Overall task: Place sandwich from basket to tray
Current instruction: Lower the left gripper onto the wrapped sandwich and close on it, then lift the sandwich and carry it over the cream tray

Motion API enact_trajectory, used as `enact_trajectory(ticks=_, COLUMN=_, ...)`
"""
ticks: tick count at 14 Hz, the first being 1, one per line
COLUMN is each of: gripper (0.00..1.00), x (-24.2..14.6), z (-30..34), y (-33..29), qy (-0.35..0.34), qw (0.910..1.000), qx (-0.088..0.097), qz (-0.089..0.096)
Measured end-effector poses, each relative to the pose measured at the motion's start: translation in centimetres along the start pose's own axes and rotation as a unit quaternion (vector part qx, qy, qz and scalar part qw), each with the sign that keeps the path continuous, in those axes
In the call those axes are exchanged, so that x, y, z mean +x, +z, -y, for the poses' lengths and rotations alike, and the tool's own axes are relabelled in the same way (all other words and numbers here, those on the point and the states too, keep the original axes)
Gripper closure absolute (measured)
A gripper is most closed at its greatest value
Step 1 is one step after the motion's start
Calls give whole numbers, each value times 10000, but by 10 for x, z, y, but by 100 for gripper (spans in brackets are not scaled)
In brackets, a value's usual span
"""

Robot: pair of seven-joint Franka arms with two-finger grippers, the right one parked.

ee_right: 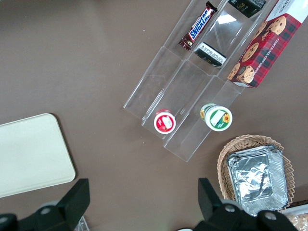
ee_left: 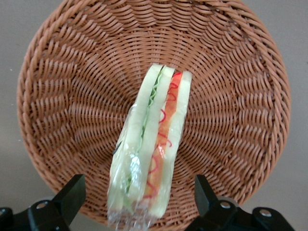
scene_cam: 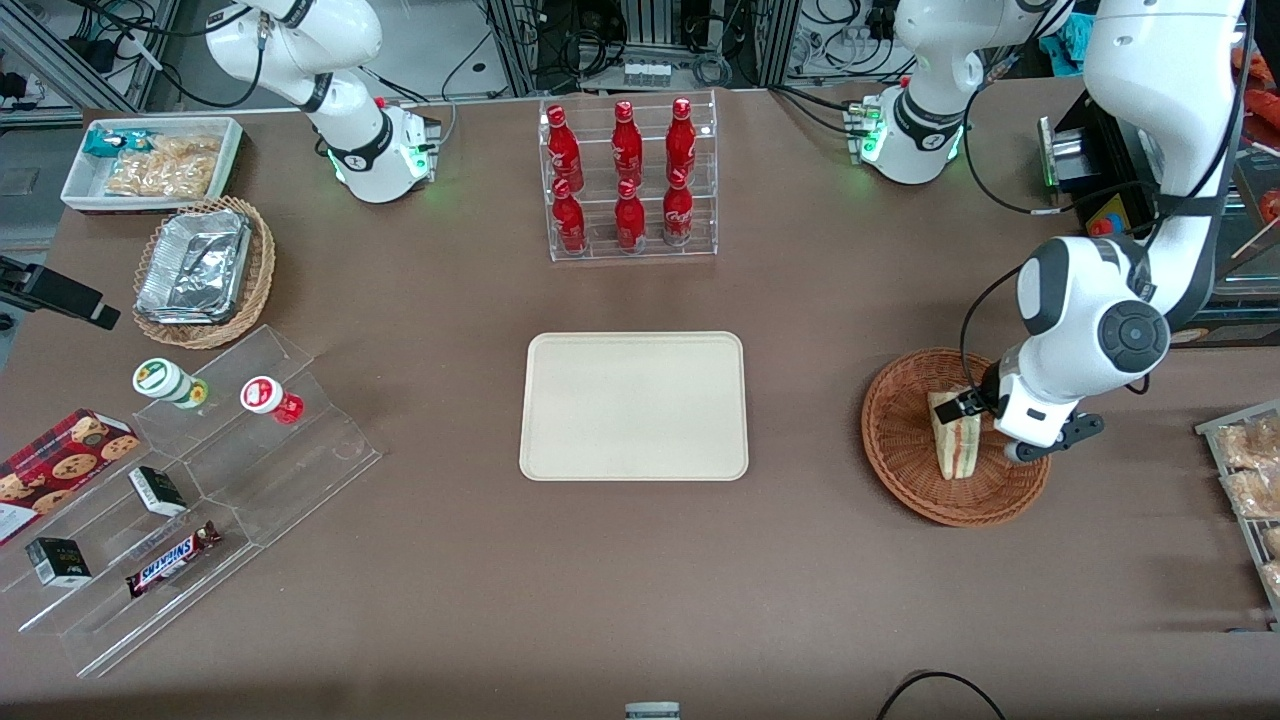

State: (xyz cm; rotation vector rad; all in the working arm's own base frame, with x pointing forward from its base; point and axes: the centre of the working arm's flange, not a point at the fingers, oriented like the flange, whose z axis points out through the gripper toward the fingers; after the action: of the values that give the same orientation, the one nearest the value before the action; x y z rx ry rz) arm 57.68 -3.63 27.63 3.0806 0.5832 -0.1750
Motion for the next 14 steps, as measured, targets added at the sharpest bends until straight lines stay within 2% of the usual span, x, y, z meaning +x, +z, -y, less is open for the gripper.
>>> enact_trajectory(ticks=3, gripper=0, x=1, z=-2, y=19, qy=32, qw=10000, qx=22, qz=78)
enact_trajectory(ticks=4, gripper=7, x=2, z=-3, y=28, qy=40, qw=9999, qx=18, qz=93)
enact_trajectory(ticks=7, gripper=40, x=3, z=-3, y=45, qy=213, qw=9996, qx=32, qz=169)
enact_trajectory(ticks=11, gripper=76, x=12, z=-16, y=16, qy=406, qw=9992, qx=-18, qz=52)
enact_trajectory(ticks=14, gripper=78, x=-12, z=-95, y=-51, qy=528, qw=9985, qx=14, qz=171)
